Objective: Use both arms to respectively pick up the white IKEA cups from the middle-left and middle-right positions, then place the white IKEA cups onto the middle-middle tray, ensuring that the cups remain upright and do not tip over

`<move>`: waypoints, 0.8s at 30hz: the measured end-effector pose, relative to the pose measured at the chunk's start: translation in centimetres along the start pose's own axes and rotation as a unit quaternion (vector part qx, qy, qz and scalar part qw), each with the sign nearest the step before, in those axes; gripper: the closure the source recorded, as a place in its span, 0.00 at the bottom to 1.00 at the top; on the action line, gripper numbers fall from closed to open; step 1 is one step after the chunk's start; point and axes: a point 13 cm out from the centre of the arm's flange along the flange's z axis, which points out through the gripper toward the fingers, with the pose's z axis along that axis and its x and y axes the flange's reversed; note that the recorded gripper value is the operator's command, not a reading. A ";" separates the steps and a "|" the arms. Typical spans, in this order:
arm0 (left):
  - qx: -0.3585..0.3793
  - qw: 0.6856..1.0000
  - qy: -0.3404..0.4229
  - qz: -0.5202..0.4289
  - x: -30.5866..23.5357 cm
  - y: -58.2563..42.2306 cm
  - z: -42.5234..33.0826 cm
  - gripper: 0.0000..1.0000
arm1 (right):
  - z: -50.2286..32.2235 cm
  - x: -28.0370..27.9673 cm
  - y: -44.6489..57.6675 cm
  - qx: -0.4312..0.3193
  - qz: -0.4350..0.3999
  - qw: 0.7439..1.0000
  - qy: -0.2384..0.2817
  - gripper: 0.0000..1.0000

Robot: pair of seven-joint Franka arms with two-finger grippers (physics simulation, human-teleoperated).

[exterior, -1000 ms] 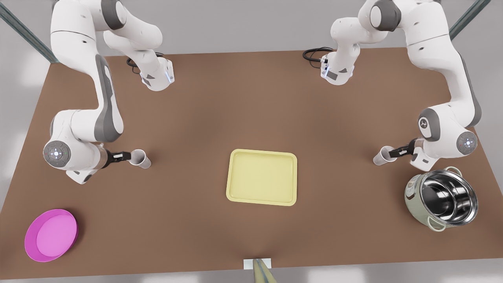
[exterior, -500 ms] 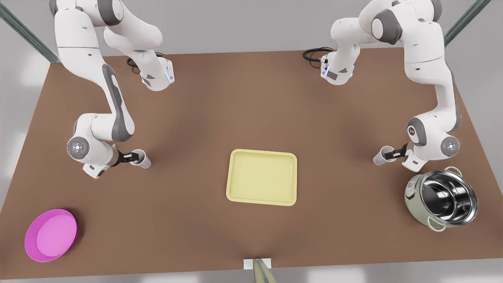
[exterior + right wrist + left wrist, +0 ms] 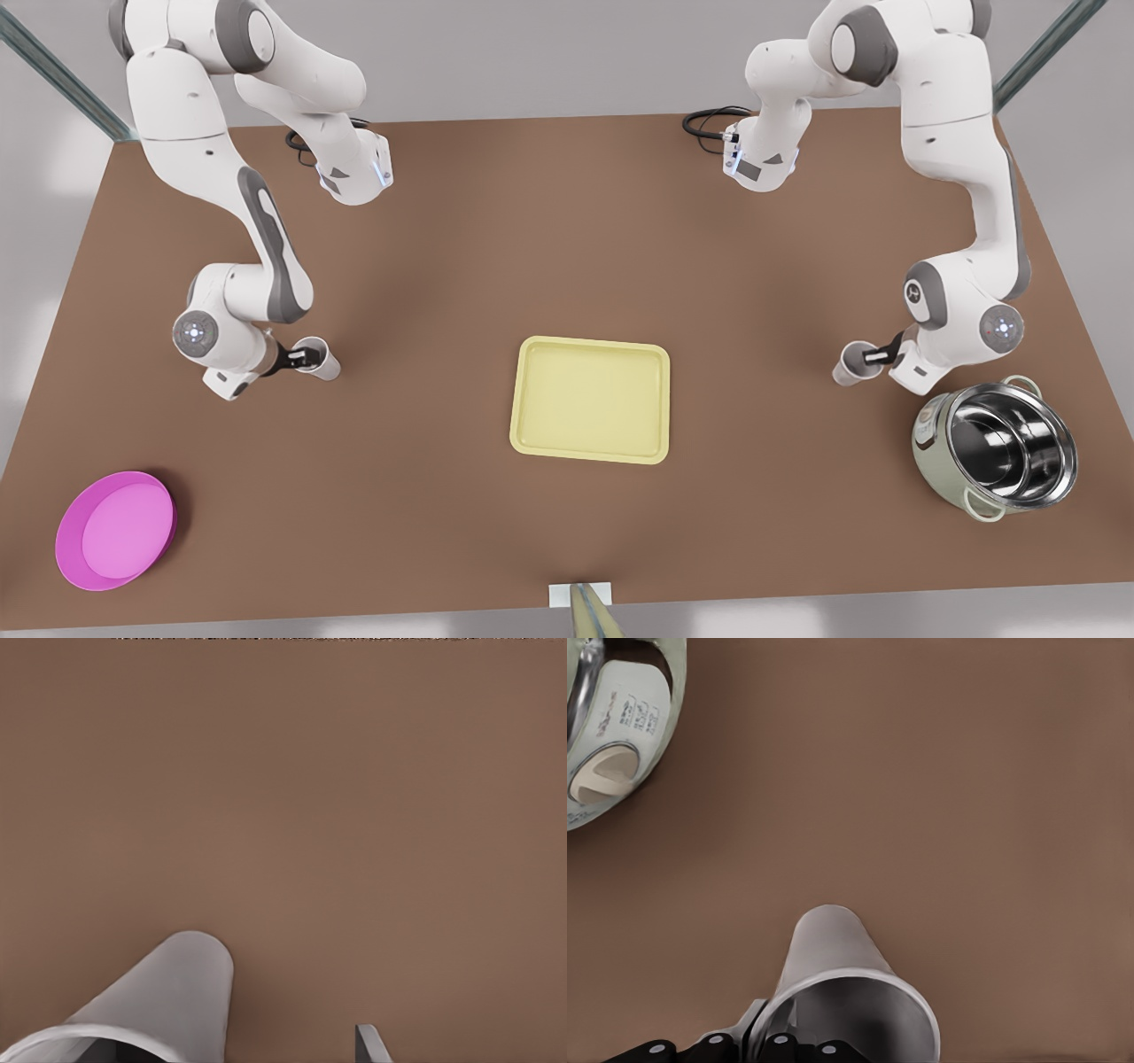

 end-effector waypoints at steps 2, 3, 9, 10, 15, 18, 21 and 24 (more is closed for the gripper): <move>0.007 0.997 -0.038 0.063 -4.0 -10.8 -4.0 0.79 | 0.7 0.0 0.2 -0.001 -0.002 1.000 0.003 0.14; 0.021 0.993 -0.055 0.098 -6.5 -18.1 -6.4 0.79 | 1.0 -0.1 0.2 -0.002 -0.004 1.000 0.004 0.27; 0.081 0.984 -0.035 0.156 -4.5 -42.4 -6.7 0.79 | 1.1 -1.3 0.8 -0.008 -0.022 1.000 -0.005 0.79; 0.081 0.986 -0.021 0.146 -4.0 -43.3 -5.0 0.79 | 0.7 -1.7 0.8 -0.005 -0.026 1.000 -0.009 0.79; 0.073 0.993 0.031 0.086 -2.4 -44.7 1.7 0.79 | -2.0 -3.9 1.3 -0.001 -0.050 0.998 -0.032 0.79; 0.069 0.995 0.043 0.054 -2.0 -45.0 2.7 0.12 | -4.3 -6.2 3.3 -0.011 -0.062 0.997 -0.054 0.79; 0.073 0.996 0.046 0.026 -2.0 -45.1 2.6 0.00 | -6.8 -9.3 11.3 -0.054 -0.089 0.992 -0.076 0.79; 0.082 0.996 0.042 0.005 -2.0 -45.1 0.4 0.00 | -9.3 -10.3 24.6 -0.090 -0.142 0.981 -0.092 0.79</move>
